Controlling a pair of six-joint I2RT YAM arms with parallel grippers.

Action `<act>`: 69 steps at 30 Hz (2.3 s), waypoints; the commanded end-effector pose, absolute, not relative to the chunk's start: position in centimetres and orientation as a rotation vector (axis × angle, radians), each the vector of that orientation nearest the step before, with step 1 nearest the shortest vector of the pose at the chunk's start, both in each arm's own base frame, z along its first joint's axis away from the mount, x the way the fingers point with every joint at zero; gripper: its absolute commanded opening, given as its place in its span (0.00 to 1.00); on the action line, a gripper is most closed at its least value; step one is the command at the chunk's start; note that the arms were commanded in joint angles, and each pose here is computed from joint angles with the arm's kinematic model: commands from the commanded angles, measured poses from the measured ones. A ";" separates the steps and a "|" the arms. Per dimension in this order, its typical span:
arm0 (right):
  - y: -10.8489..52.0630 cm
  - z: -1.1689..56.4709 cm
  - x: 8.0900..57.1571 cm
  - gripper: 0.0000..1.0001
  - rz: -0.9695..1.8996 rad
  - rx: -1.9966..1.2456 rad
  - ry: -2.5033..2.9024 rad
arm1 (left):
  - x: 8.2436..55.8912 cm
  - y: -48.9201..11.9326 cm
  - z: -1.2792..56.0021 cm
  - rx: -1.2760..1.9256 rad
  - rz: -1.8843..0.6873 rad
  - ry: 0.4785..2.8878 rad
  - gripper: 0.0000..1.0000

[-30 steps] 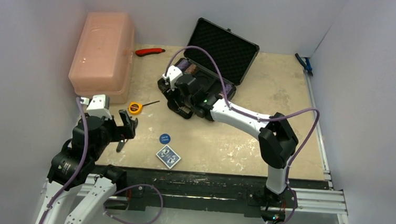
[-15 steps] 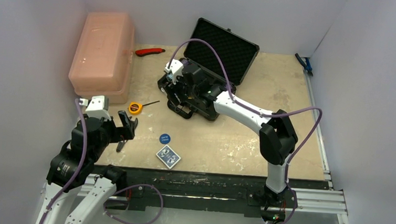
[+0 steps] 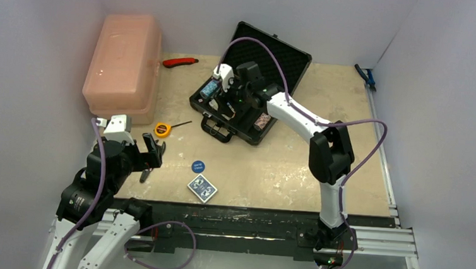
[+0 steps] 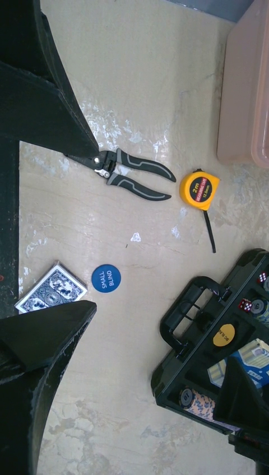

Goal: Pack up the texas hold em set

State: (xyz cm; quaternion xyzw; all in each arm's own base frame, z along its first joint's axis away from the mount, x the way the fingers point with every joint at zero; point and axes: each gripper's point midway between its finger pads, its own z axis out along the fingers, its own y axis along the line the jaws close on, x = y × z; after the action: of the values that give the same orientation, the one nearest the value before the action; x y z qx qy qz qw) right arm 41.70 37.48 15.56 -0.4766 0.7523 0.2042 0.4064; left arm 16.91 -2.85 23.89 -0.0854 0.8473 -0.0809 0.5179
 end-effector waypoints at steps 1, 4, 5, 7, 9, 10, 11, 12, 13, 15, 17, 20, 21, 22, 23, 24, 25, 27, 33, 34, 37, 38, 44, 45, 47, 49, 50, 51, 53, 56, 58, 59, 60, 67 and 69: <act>37.4 20.0 43.3 0.00 0.554 -1.259 1.748 | 17.1 -2.8 24.5 -0.185 -0.186 2.013 1.00; 37.6 19.0 44.1 0.00 0.532 -1.283 1.763 | 17.2 -2.8 24.5 -0.178 -0.187 2.015 1.00; 37.7 18.6 44.3 0.00 0.530 -1.296 1.768 | 17.2 -2.9 24.4 -0.177 -0.186 2.019 1.00; 37.9 17.3 44.9 0.00 0.520 -1.318 1.791 | 17.1 -2.9 24.3 -0.177 -0.184 2.026 1.00; 38.0 16.6 45.4 0.00 0.505 -1.335 1.797 | 17.1 -2.8 24.3 -0.179 -0.179 2.029 1.00; 38.1 16.4 45.6 0.00 0.502 -1.337 1.799 | 17.1 -2.7 24.3 -0.181 -0.178 2.027 1.00; 38.2 16.3 45.7 0.00 0.500 -1.338 1.800 | 17.1 -2.7 24.3 -0.182 -0.177 2.029 1.00; 38.3 16.2 45.9 0.00 0.501 -1.339 1.799 | 17.0 -2.7 24.3 -0.182 -0.176 2.028 1.00; 38.4 16.2 46.1 0.00 0.501 -1.335 1.798 | 17.0 -2.7 24.3 -0.183 -0.176 2.027 1.00; 38.5 15.9 46.3 0.00 0.502 -1.334 1.804 | 17.0 -2.7 24.3 -0.183 -0.177 2.025 1.00; 38.5 15.5 46.5 0.00 0.497 -1.332 1.812 | 17.1 -2.7 24.3 -0.183 -0.176 2.028 1.00; 38.4 14.5 46.7 0.00 0.479 -1.332 1.834 | 17.1 -2.7 24.2 -0.183 -0.172 2.033 1.00; 38.3 14.4 46.8 0.00 0.475 -1.333 1.837 | 17.1 -2.7 24.2 -0.183 -0.171 2.034 1.00; 38.3 14.1 46.8 0.00 0.468 -1.335 1.843 | 17.1 -2.7 24.2 -0.184 -0.170 2.037 1.00; 38.2 13.9 46.9 0.00 0.460 -1.335 1.848 | 17.1 -2.7 24.2 -0.184 -0.170 2.036 1.00; 38.1 13.7 47.0 0.00 0.451 -1.339 1.851 | 17.1 -2.7 24.3 -0.184 -0.170 2.035 1.00; 38.0 13.5 47.1 0.00 0.443 -1.341 1.854 | 17.1 -2.7 24.2 -0.185 -0.170 2.037 1.00; 37.8 13.0 47.1 0.00 0.430 -1.349 1.864 | 17.1 -2.6 24.2 -0.188 -0.170 2.035 1.00; 37.3 11.8 46.7 0.00 0.423 -1.367 1.899 | 17.0 -2.5 24.3 -0.194 -0.167 2.029 1.00; 37.2 11.6 46.6 0.00 0.419 -1.369 1.904 | 17.0 -2.5 24.2 -0.194 -0.167 2.031 1.00; 36.9 11.3 46.4 0.00 0.411 -1.374 1.923 | 17.0 -2.6 24.2 -0.192 -0.168 2.034 1.00; 36.7 11.2 46.3 0.00 0.408 -1.375 1.928 | 17.0 -2.6 24.2 -0.190 -0.168 2.037 1.00; 36.0 9.8 45.5 0.00 0.402 -1.394 1.975 | 17.0 -2.6 24.2 -0.190 -0.169 2.035 1.00; 35.8 9.4 45.4 0.00 0.399 -1.396 1.988 | 17.0 -2.6 24.3 -0.190 -0.170 2.033 1.00; 35.6 8.9 45.3 0.00 0.391 -1.403 2.004 | 16.9 -2.6 24.3 -0.189 -0.170 2.032 1.00; 35.4 8.5 45.1 0.00 0.381 -1.408 2.015 | 16.9 -2.6 24.3 -0.189 -0.169 2.033 1.00; 35.3 8.4 45.1 0.00 0.378 -1.407 2.020 | 16.9 -2.5 24.3 -0.189 -0.169 2.033 1.00; 35.2 8.3 45.1 0.00 0.376 -1.410 2.025 | 17.0 -2.6 24.3 -0.188 -0.171 2.032 1.00; 35.0 8.2 45.1 0.00 0.369 -1.410 2.035 | 17.0 -2.6 24.3 -0.186 -0.171 2.031 1.00; 34.5 7.8 45.0 0.00 0.351 -1.415 2.056 | 16.9 -2.6 24.3 -0.186 -0.170 2.033 1.00; 34.1 7.5 44.9 0.00 0.337 -1.416 2.074 | 16.9 -2.5 24.3 -0.187 -0.169 2.033 1.00; 33.9 7.2 44.8 0.00 0.331 -1.418 2.084 | 16.9 -2.5 24.3 -0.188 -0.170 2.033 1.00; 33.7 6.8 44.7 0.00 0.325 -1.418 2.095 | 16.9 -2.5 24.3 -0.187 -0.170 2.032 1.00; 32.5 5.1 44.5 0.00 0.270 -1.381 2.163 | 16.9 -2.5 24.3 -0.187 -0.169 2.030 1.00; 32.2 4.9 44.8 0.00 0.242 -1.354 2.181 | 16.9 -2.5 24.3 -0.187 -0.169 2.031 1.00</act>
State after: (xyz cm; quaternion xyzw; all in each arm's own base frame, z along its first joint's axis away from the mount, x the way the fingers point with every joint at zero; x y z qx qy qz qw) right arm 45.44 35.62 7.86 -0.5206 0.7745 0.1491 0.3268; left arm 16.76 -2.76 23.39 -0.0842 0.8543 -0.0751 0.5074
